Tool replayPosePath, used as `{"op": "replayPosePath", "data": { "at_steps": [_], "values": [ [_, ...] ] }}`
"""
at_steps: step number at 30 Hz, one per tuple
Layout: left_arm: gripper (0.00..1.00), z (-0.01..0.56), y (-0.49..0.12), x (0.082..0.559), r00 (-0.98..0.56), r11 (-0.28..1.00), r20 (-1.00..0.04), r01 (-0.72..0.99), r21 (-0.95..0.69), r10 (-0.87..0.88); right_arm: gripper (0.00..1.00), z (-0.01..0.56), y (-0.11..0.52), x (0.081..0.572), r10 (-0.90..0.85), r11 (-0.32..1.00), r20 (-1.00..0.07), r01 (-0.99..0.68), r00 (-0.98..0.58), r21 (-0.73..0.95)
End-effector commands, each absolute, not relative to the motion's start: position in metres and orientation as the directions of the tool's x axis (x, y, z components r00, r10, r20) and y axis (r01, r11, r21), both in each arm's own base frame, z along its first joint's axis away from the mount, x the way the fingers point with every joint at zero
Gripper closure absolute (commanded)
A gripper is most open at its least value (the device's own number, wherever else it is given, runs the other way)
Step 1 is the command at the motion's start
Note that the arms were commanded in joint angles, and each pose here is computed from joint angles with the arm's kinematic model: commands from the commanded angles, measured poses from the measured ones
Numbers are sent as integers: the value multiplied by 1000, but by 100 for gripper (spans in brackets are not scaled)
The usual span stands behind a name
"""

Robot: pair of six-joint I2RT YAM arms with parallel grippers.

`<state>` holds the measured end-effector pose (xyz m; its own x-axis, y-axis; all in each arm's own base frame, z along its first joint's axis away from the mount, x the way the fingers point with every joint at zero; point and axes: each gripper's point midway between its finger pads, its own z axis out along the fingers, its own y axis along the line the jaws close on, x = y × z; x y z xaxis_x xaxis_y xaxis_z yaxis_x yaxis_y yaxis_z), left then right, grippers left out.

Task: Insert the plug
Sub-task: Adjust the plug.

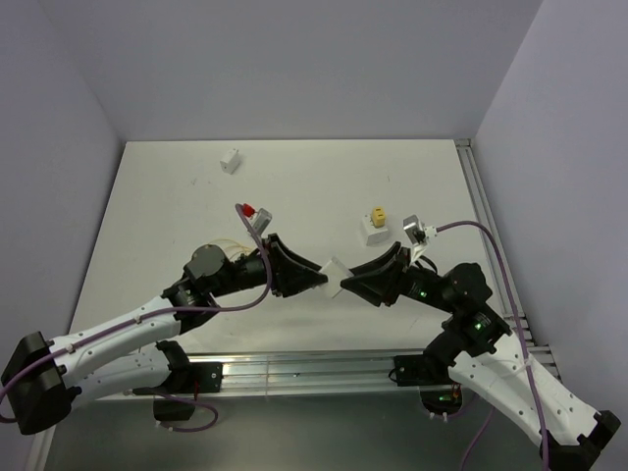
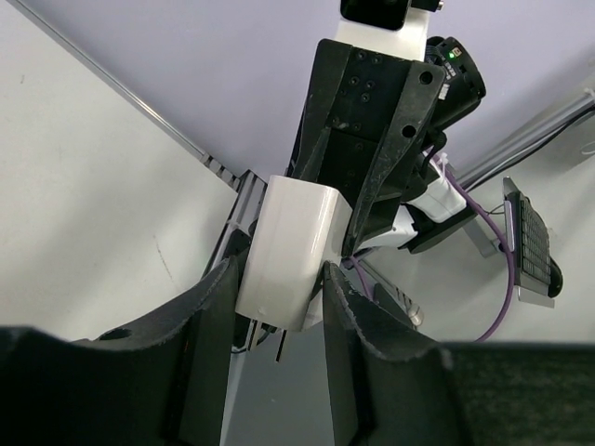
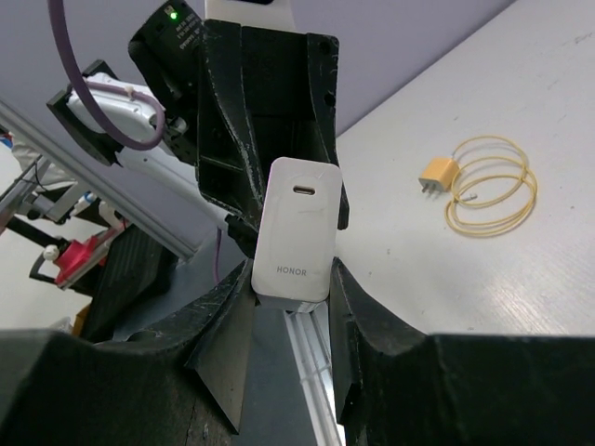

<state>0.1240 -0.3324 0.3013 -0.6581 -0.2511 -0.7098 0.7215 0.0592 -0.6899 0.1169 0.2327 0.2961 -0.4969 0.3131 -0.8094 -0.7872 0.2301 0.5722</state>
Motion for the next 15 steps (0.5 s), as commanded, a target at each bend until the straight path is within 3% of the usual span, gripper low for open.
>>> {"op": "replayPosePath", "data": {
  "at_steps": [1,4,9,15],
  "values": [
    [99,315,-340,107,-678,-21,-709,725,-688,-195,82,309,237,124,301,239,-839,-816,-454,527],
    [99,305,-343,112,-667,36,-731,734,-678,-143,46,301,240,125,226,262,-853,-814,-470,518],
    [100,290,-345,119,-626,121,-779,770,-626,-45,42,294,242,126,157,273,-855,-810,-495,519],
    [100,291,-334,122,-611,149,-789,777,-612,-60,48,282,246,114,99,190,-838,-817,-536,545]
  ]
}}
